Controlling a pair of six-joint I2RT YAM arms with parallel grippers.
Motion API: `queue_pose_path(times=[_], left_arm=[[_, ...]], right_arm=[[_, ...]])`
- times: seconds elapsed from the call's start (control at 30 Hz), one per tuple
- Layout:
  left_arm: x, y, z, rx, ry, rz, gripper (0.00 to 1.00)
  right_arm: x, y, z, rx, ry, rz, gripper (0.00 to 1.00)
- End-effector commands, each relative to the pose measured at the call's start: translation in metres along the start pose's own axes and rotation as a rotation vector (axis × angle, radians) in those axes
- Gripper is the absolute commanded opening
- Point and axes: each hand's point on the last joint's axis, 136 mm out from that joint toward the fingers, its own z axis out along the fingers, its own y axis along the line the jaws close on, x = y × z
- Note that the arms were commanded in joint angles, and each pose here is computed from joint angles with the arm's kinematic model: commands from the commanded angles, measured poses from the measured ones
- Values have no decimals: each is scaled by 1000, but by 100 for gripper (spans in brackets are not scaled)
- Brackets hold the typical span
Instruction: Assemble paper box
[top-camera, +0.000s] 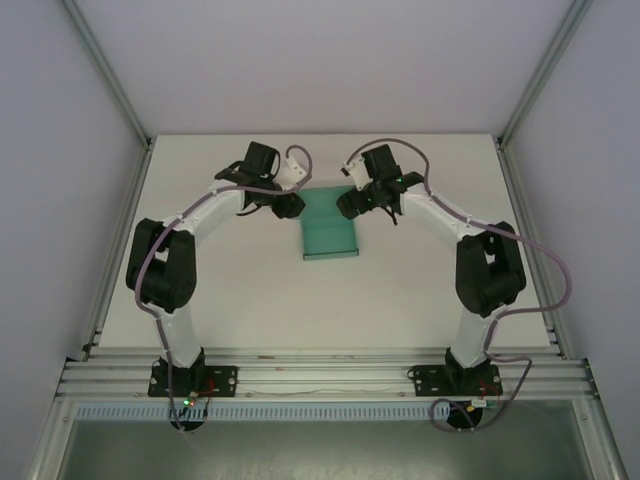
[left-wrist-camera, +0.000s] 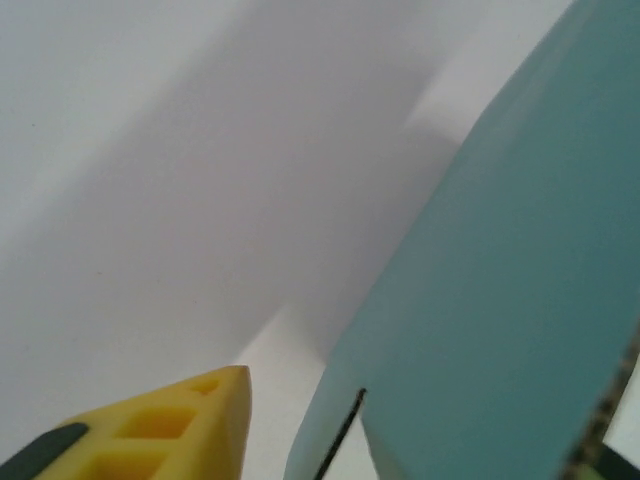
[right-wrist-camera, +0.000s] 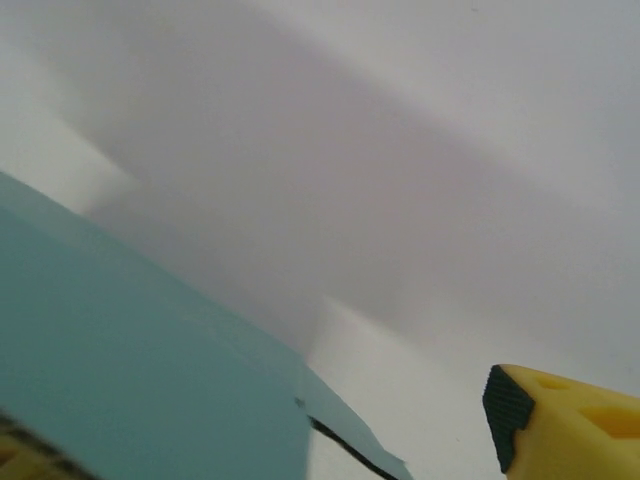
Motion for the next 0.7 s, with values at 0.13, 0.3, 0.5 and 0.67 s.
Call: queue_pose_path(times=[0.13,0.3,0.5,0.67], left_arm=[[-4,5,-8,-15,18,33,18],[-6,13,-11,-60,17,17,0],[-18,21,-17,-119,-25,-93,0],[-30,39,-20,-268,-67,-254,0]], right_arm=[[3,4,3,-55,62,-44,43],[6,3,-4,-51,73,-41,26],[4,1,-9,-32,75,9,11],[-24,-10,-14,97,-35,169,8]])
